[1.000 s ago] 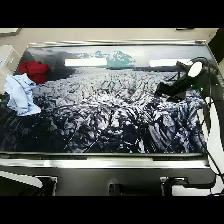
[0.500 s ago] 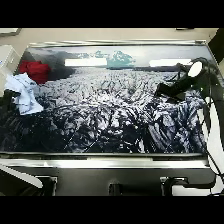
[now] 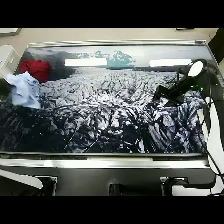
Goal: Fold the clothes and pants, and hang the long-sleeved shirts on hangers.
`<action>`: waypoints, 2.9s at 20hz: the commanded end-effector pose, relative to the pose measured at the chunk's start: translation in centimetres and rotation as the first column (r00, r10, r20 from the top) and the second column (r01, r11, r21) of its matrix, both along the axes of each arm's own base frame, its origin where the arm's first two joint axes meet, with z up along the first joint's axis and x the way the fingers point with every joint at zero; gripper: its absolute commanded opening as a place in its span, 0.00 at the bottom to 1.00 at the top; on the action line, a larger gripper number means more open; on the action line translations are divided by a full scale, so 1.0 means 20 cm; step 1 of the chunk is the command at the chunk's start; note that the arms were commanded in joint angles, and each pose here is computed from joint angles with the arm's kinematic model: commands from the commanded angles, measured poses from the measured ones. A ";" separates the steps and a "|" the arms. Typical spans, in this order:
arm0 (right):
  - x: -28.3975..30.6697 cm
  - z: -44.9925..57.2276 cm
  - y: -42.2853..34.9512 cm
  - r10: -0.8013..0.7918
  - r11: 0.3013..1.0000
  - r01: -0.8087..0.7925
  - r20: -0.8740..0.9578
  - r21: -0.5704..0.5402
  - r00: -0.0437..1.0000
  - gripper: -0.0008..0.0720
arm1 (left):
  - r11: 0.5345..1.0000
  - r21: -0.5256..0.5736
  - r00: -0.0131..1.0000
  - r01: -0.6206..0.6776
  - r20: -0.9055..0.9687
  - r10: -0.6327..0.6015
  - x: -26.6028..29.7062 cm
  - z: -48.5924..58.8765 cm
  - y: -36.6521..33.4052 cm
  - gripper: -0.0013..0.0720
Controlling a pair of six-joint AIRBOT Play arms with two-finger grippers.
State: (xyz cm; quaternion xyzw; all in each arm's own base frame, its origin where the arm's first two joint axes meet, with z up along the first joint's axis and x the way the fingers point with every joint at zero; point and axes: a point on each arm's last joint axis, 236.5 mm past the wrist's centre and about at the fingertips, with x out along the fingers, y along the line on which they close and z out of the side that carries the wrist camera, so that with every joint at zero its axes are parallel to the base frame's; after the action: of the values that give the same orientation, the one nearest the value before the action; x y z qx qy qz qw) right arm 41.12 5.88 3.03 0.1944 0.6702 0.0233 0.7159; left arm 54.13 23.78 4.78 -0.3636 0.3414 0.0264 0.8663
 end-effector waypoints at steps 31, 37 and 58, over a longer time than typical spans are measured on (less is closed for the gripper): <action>-0.56 0.15 0.15 0.295 0.949 -0.268 -0.165 0.167 0.941 0.94 | 0.690 -0.015 0.572 0.724 -0.545 -0.613 -1.04 -0.07 -2.09 0.99; -0.98 -0.23 0.28 0.355 0.906 -0.253 -0.285 0.340 0.890 0.95 | 0.775 -0.135 0.567 0.618 -0.606 -0.558 -1.49 -0.46 -1.90 0.99; -1.24 -0.62 0.42 0.176 0.918 -0.013 -0.377 0.397 0.909 0.98 | 0.857 -0.257 0.722 0.447 -0.462 -0.515 -1.35 -0.71 -2.23 0.05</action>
State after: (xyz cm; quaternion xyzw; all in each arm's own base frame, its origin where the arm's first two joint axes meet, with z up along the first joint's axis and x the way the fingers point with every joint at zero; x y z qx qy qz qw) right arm 16.18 13.81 -8.58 0.2825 0.8024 0.1571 0.5016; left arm 26.67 -20.42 -9.44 -0.2917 0.6525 -0.1281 0.6875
